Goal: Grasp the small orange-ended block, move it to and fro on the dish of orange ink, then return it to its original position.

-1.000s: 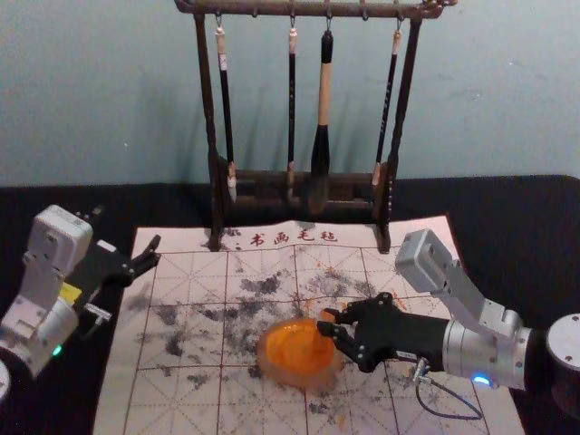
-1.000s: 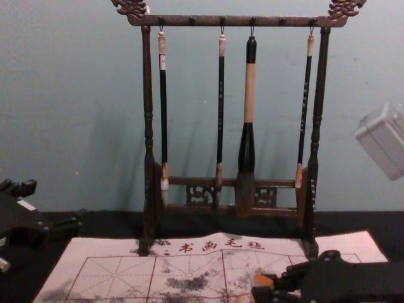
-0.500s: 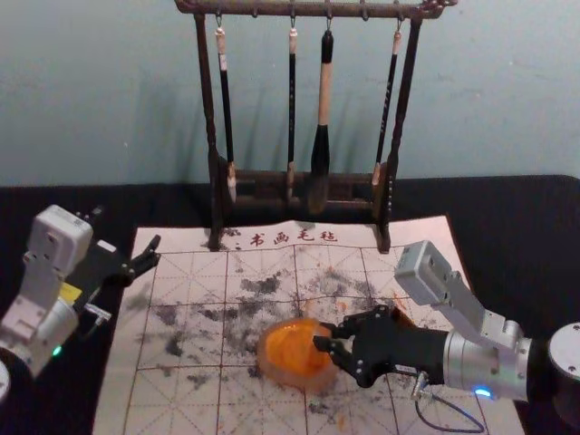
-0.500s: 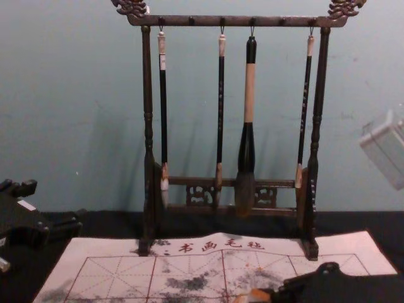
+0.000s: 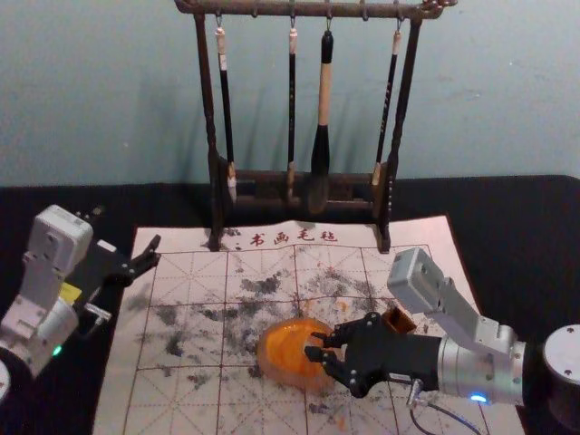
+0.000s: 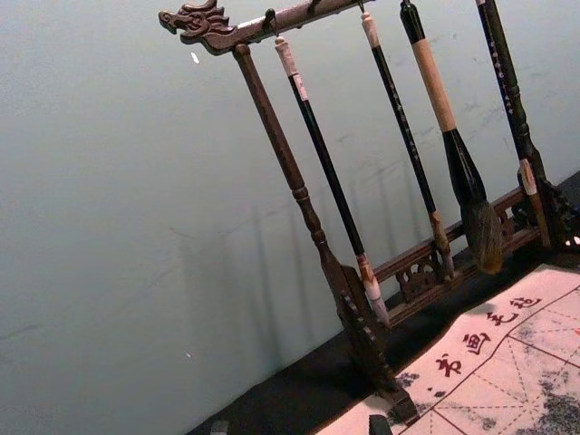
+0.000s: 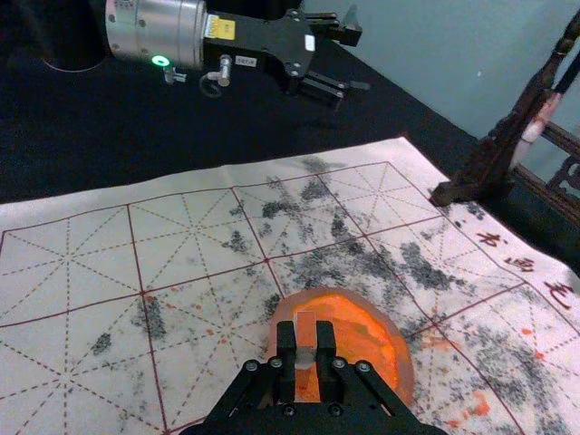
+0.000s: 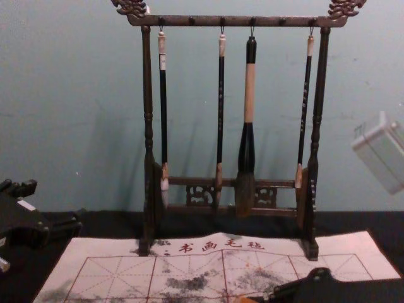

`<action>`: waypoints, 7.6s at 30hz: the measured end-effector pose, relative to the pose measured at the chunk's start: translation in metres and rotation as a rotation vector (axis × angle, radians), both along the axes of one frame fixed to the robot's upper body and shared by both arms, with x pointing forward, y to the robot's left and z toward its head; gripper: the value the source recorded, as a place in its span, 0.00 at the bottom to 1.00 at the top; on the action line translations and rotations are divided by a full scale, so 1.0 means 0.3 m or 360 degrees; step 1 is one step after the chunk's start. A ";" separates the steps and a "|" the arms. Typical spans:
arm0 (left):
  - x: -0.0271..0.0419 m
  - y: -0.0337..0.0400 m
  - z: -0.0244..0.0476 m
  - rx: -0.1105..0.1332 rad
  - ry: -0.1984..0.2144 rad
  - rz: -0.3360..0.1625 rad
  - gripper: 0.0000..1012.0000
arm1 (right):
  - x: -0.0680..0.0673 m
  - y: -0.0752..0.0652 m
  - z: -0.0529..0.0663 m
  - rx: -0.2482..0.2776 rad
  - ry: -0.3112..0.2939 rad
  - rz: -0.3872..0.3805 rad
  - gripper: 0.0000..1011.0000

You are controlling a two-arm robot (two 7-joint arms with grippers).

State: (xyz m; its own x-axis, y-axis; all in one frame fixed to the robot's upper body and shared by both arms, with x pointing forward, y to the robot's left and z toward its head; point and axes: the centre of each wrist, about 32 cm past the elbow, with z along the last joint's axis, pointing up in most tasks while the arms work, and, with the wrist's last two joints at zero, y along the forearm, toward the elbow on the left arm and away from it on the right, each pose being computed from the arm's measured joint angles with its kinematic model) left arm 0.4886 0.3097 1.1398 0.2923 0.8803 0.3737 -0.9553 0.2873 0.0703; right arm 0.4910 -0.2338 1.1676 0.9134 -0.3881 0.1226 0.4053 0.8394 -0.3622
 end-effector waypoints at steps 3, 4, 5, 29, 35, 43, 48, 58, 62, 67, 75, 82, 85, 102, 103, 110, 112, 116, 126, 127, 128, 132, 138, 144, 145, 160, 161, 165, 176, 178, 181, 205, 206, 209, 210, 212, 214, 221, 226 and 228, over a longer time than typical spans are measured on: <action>0.000 0.000 0.000 0.0000 0.0000 0.0000 0.99 | 0.001 0.009 0.000 -0.0002 -0.0001 0.0014 0.10; 0.000 0.000 0.000 0.0000 0.0000 0.0000 0.99 | 0.002 0.011 0.000 -0.0002 -0.0001 0.0017 0.10; 0.000 0.000 0.000 0.0000 0.0000 0.0000 0.99 | 0.004 0.016 -0.001 -0.0005 -0.0001 0.0022 0.10; 0.000 0.000 0.000 0.0000 0.0000 0.0000 0.99 | 0.066 0.063 -0.006 -0.0032 -0.0021 0.0012 0.10; 0.000 0.000 0.000 0.0000 0.0000 0.0000 0.99 | 0.087 0.063 -0.004 -0.0033 -0.0028 -0.0020 0.10; 0.000 0.000 0.000 0.0000 0.0000 0.0000 0.99 | 0.105 0.045 -0.001 -0.0035 -0.0034 -0.0071 0.10; 0.000 0.000 0.000 0.0000 0.0000 0.0000 0.99 | 0.109 0.029 0.002 -0.0032 -0.0032 -0.0100 0.10; 0.000 0.000 0.000 0.0000 0.0000 0.0000 0.99 | 0.086 -0.009 0.001 -0.0023 -0.0011 -0.0112 0.10; 0.000 0.000 0.000 0.0000 0.0000 0.0000 0.99 | 0.071 -0.019 0.003 -0.0018 -0.0005 -0.0094 0.10; 0.000 0.000 0.000 0.0000 0.0000 0.0000 0.99 | 0.053 -0.023 0.003 -0.0012 0.0007 -0.0057 0.10; 0.000 0.000 0.000 0.0000 0.0000 0.0000 0.99 | 0.034 -0.012 -0.001 -0.0011 0.0021 0.0006 0.10; 0.000 0.000 0.000 0.0000 0.0000 0.0000 0.99 | 0.034 0.008 -0.002 -0.0008 0.0022 0.0036 0.10; 0.000 0.000 0.000 0.0000 0.0000 0.0000 0.99 | 0.037 0.017 -0.002 -0.0010 0.0019 0.0044 0.10; 0.000 0.000 0.000 0.0000 0.0000 0.0000 0.99 | 0.078 0.065 -0.004 -0.0036 0.0000 0.0064 0.10; 0.000 0.000 0.000 0.0000 0.0000 0.0000 0.99 | 0.080 0.067 -0.004 -0.0036 -0.0001 0.0062 0.10; 0.000 0.000 0.000 0.0000 0.0000 0.0000 0.99 | 0.099 0.082 -0.007 -0.0040 -0.0011 0.0037 0.10; 0.000 0.000 0.000 0.0000 0.0000 0.0000 0.99 | 0.103 0.083 -0.007 -0.0042 -0.0013 0.0030 0.10; 0.000 0.000 0.000 0.0000 0.0000 0.0000 0.99 | 0.117 0.080 -0.007 -0.0048 -0.0018 -0.0001 0.10; 0.000 0.000 0.000 0.0000 0.0000 0.0000 0.99 | 0.134 0.048 0.000 -0.0061 -0.0023 -0.0069 0.10; 0.000 0.000 0.000 0.0000 0.0000 0.0000 0.99 | 0.134 0.041 0.001 -0.0063 -0.0023 -0.0076 0.10; 0.000 0.000 0.000 0.0000 0.0000 0.0000 0.99 | 0.133 0.038 0.002 -0.0064 -0.0023 -0.0079 0.10; 0.000 0.000 0.000 0.0000 0.0000 0.0000 0.99 | 0.129 0.026 0.006 -0.0069 -0.0024 -0.0087 0.10; 0.000 0.000 0.000 0.0000 0.0000 0.0000 0.99 | 0.105 -0.004 0.019 -0.0082 -0.0027 -0.0092 0.10; 0.000 0.000 0.000 0.0000 0.0000 0.0000 0.99 | 0.074 -0.027 0.030 -0.0100 -0.0018 -0.0062 0.10; 0.000 0.000 0.000 0.0000 0.0000 0.0000 0.99 | 0.071 -0.029 0.031 -0.0100 -0.0017 -0.0058 0.10; 0.000 0.000 0.000 0.0000 0.0000 0.0000 0.99 | 0.027 -0.023 0.046 -0.0125 -0.0013 0.0054 0.10; 0.000 0.000 0.000 0.0000 0.0000 0.0000 0.99 | 0.026 -0.018 0.045 -0.0129 -0.0013 0.0062 0.10; 0.000 0.000 0.000 0.0000 0.0000 0.0000 0.99 | 0.028 -0.003 0.046 -0.0135 -0.0016 0.0080 0.10; 0.000 0.000 0.000 0.0000 0.0000 0.0000 0.99 | 0.049 0.033 0.048 -0.0159 -0.0032 0.0103 0.10; 0.000 0.000 0.000 0.0000 0.0000 0.0000 0.99 | 0.054 0.035 0.047 -0.0164 -0.0034 0.0098 0.10; 0.000 0.000 0.000 0.0000 0.0000 0.0000 0.99 | 0.066 0.040 0.046 -0.0170 -0.0037 0.0077 0.10; 0.000 0.000 0.000 0.0000 0.0000 0.0000 0.99 | 0.105 -0.001 0.051 -0.0203 -0.0040 -0.0081 0.10; 0.000 0.000 0.000 0.0000 0.0000 0.0000 0.99 | 0.105 -0.001 0.051 -0.0203 -0.0040 -0.0081 0.10; 0.000 0.000 0.000 0.0000 0.0000 0.0000 0.99 | 0.092 -0.007 0.056 -0.0207 -0.0041 -0.0081 0.10; 0.000 0.000 0.000 0.0000 0.0000 0.0000 0.99 | 0.089 -0.009 0.058 -0.0208 -0.0042 -0.0081 0.10; 0.000 0.000 0.000 0.0000 0.0000 0.0000 0.99 | 0.080 -0.013 0.063 -0.0208 -0.0044 -0.0079 0.10; 0.000 0.000 0.000 0.0000 0.0000 0.0000 0.99 | 0.073 -0.017 0.068 -0.0204 -0.0048 -0.0077 0.10; 0.000 0.000 0.000 0.0000 0.0000 0.0000 0.99 | 0.051 -0.030 0.087 -0.0192 -0.0063 -0.0073 0.10; 0.000 0.000 0.000 0.0000 0.0000 0.0000 0.99 | 0.040 -0.039 0.100 -0.0187 -0.0074 -0.0077 0.10; 0.000 0.000 0.000 0.0000 0.0000 0.0000 0.99 | 0.034 -0.045 0.107 -0.0187 -0.0079 -0.0084 0.10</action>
State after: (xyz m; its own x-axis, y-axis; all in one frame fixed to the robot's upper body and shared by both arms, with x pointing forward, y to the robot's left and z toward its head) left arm 0.4886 0.3097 1.1397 0.2922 0.8803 0.3738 -0.9553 0.2873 0.0704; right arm 0.5012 -0.2474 1.1996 0.8836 -0.4161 0.2148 0.4680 0.7694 -0.4349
